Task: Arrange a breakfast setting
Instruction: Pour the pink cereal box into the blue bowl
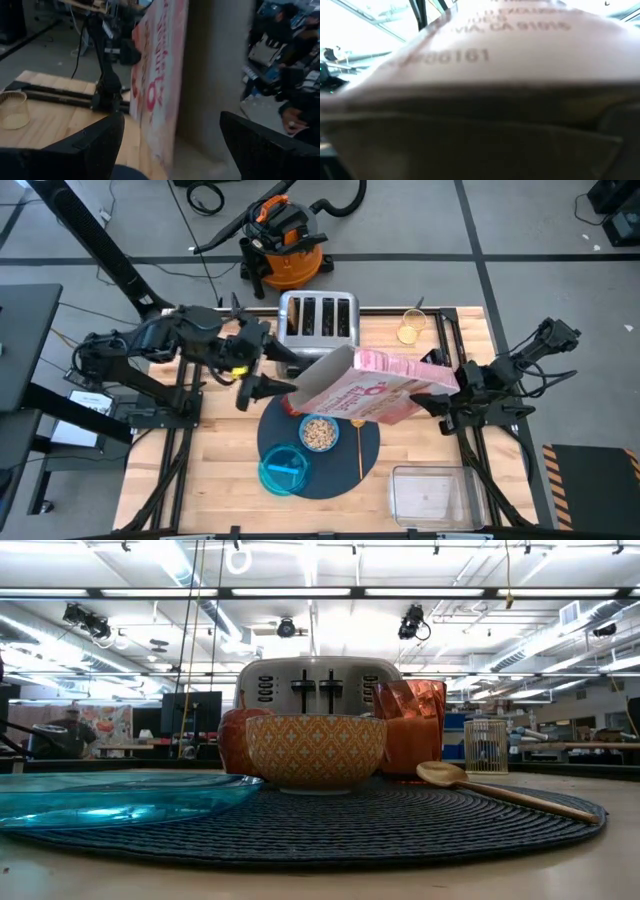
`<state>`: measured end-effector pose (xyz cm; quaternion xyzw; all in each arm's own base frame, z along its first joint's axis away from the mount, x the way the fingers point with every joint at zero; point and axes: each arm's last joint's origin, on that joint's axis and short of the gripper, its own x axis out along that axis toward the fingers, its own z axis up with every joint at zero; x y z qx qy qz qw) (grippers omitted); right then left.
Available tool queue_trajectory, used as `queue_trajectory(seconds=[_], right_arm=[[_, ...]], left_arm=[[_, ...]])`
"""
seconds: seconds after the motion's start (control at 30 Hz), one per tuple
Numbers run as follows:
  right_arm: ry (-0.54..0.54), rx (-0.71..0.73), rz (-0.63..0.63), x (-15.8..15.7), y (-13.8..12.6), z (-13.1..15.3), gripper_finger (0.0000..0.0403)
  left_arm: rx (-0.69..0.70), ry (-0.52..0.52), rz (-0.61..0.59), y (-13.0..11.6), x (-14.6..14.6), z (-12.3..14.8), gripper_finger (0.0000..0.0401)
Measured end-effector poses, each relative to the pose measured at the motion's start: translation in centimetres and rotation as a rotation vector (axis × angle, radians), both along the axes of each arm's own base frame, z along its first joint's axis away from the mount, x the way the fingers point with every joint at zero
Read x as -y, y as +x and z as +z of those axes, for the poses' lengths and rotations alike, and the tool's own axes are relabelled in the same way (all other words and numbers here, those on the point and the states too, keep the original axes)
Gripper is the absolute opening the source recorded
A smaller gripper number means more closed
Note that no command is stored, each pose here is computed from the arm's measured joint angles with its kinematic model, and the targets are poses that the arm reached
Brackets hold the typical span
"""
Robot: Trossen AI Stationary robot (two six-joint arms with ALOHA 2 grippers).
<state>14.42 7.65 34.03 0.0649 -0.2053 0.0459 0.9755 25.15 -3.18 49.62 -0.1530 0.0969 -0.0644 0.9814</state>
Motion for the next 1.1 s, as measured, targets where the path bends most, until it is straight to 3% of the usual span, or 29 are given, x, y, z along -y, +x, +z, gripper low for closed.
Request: queue_trajectory(seconds=[0.17, 0.33, 0.47, 0.67, 0.9, 1.1], right_arm=[[0.004, -0.018, -0.011, 0.0, 0.6, -0.3, 0.0165], [0.018, -0.035, -0.013, 0.0, 1.1, -0.6, 0.0165], [0.014, -0.043, -0.009, -0.1, 1.2, -0.7, 0.0165], [0.016, -0.044, -0.013, 0.0, 1.2, -0.8, 0.0165], [0.044, -0.050, -0.042, 0.1, 1.2, -0.7, 0.0181], [0.060, -0.057, -0.061, 0.1, 1.3, -0.8, 0.0237]], left_arm=[[-0.042, -0.001, 0.017, 2.9, 0.3, -1.5, 0.0324], [-0.114, -0.004, 0.015, 5.8, 0.7, -3.6, 0.0278], [-0.129, -0.004, 0.008, 6.5, 0.8, -4.2, 0.0198], [-0.128, -0.016, 0.013, 6.4, 1.0, -4.1, 0.0024], [-0.129, -0.018, 0.034, 6.4, 0.8, -4.1, 0.0005], [-0.130, -0.014, 0.059, 6.5, 0.4, -4.2, 0.0003]])
